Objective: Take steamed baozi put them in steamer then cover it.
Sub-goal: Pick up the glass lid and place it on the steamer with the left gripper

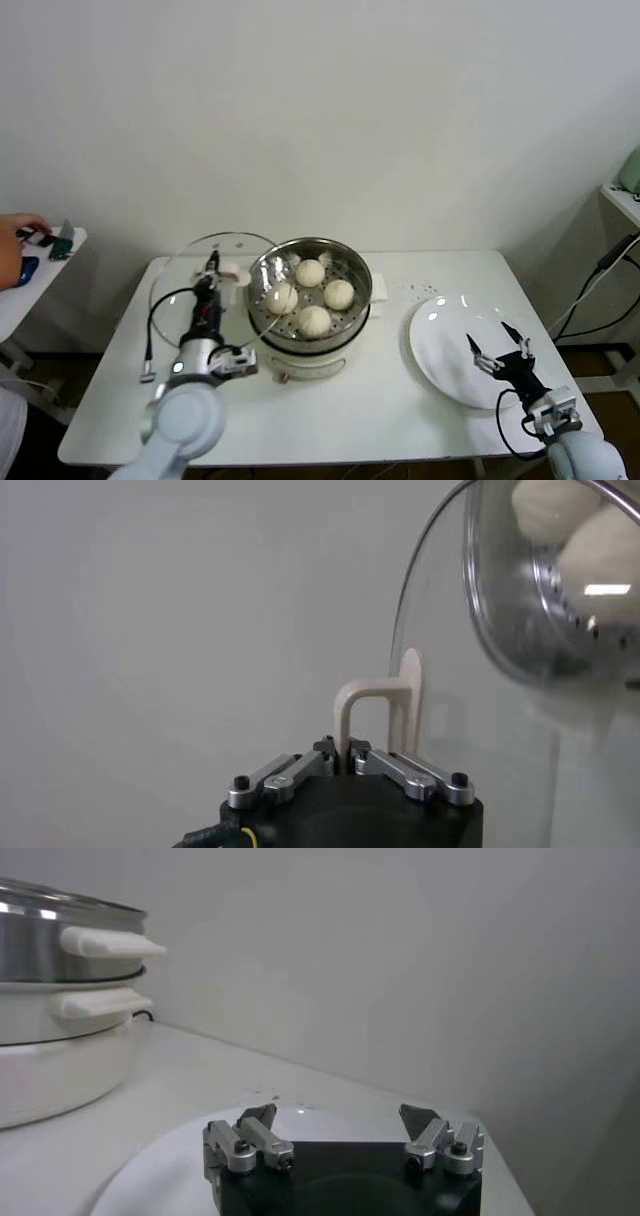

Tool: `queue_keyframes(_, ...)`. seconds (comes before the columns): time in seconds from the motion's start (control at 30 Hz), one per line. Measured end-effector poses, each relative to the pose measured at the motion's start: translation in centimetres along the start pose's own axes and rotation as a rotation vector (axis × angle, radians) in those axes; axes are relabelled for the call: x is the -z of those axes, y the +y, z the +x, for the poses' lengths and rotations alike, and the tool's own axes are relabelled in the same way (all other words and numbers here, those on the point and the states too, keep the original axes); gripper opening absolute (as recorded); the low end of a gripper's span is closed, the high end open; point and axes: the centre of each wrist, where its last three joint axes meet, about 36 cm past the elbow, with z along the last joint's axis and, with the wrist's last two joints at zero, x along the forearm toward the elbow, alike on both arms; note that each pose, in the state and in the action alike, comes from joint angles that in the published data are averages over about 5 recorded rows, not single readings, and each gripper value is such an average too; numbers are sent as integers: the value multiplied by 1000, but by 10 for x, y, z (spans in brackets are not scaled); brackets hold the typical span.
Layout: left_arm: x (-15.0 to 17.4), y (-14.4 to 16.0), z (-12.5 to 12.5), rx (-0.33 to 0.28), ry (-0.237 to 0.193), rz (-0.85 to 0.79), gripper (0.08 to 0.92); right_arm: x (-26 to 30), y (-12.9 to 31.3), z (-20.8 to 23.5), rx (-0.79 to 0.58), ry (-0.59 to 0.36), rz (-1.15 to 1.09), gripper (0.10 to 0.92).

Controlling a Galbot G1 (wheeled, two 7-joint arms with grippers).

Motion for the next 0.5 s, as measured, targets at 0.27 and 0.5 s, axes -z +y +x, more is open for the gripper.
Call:
queue_keyframes(0.27,52,-1,-15,-35,-26,46,150,0,-7,2,-18,2,8,823)
queue_keyframes(0.5,90,-3,-26,-63,-46,72,150,0,-7,2,-27,-1,11,823)
